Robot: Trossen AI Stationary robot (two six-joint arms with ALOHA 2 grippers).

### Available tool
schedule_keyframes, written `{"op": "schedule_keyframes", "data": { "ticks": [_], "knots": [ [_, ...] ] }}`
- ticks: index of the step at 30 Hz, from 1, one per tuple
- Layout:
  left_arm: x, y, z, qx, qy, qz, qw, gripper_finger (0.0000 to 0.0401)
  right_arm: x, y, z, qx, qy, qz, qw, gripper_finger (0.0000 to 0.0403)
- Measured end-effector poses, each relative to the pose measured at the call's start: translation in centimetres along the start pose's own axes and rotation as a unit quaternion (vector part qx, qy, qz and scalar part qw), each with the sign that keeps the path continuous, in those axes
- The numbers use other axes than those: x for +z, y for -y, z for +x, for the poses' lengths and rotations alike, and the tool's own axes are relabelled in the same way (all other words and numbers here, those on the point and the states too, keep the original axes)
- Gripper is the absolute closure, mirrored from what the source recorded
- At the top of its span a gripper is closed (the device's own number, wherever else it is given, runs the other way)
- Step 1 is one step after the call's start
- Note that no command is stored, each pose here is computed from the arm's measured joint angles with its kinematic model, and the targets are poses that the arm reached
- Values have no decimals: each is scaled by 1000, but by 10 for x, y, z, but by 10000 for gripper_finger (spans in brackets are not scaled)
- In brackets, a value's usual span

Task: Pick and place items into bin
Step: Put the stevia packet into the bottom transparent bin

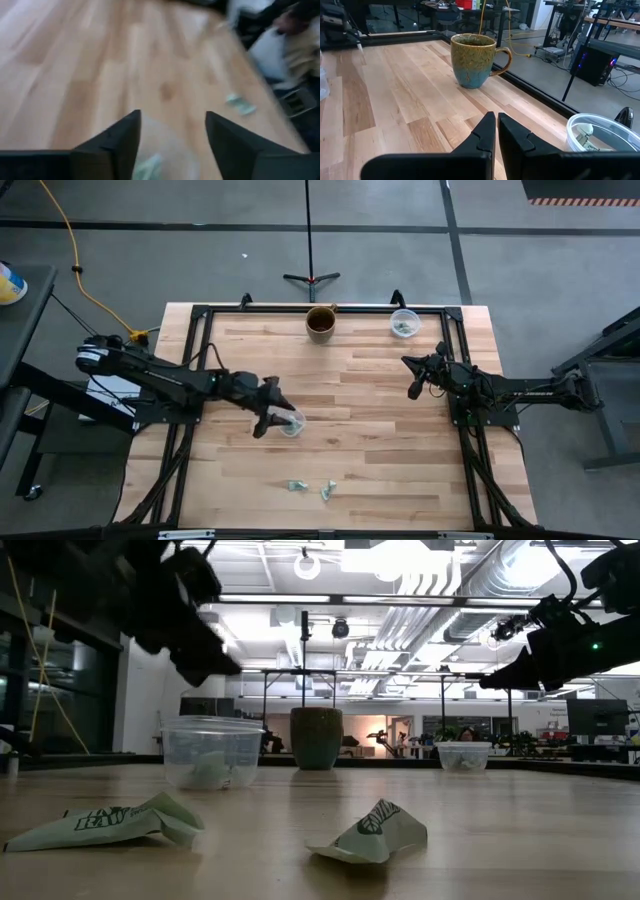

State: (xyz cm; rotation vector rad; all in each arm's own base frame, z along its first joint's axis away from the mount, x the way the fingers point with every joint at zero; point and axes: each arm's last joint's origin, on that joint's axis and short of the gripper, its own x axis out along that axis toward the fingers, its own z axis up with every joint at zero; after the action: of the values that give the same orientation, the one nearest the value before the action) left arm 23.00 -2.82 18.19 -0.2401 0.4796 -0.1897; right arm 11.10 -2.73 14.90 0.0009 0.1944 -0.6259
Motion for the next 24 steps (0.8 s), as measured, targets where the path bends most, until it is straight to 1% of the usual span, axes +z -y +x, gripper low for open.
{"op": "schedule_keyframes", "data": {
  "ticks": [3,5,7,9,12,14,20,24],
  "knots": [
    [6,13,1,-47,35,14,998,115,0,0,0,0,0,0,1000,391],
    [8,26,1,-70,58,29,995,105,0,0,0,2,-1,0,1000,391],
    [8,37,1,-77,66,43,994,102,0,0,0,7,-1,2,1000,391],
    [6,47,1,-67,61,48,995,103,0,-1,0,14,-1,1,1000,391],
    [3,63,2,-49,62,42,996,112,0,-2,0,31,-2,1,1000,391],
    [-1,72,4,-40,51,35,997,121,-1,-2,0,43,-4,0,999,391],
    [-6,108,22,-71,12,0,997,151,-2,-4,0,69,-12,0,998,391],
    [-10,132,44,-64,-27,4,998,172,-3,-4,0,79,-18,11,997,391]
  ]
}}
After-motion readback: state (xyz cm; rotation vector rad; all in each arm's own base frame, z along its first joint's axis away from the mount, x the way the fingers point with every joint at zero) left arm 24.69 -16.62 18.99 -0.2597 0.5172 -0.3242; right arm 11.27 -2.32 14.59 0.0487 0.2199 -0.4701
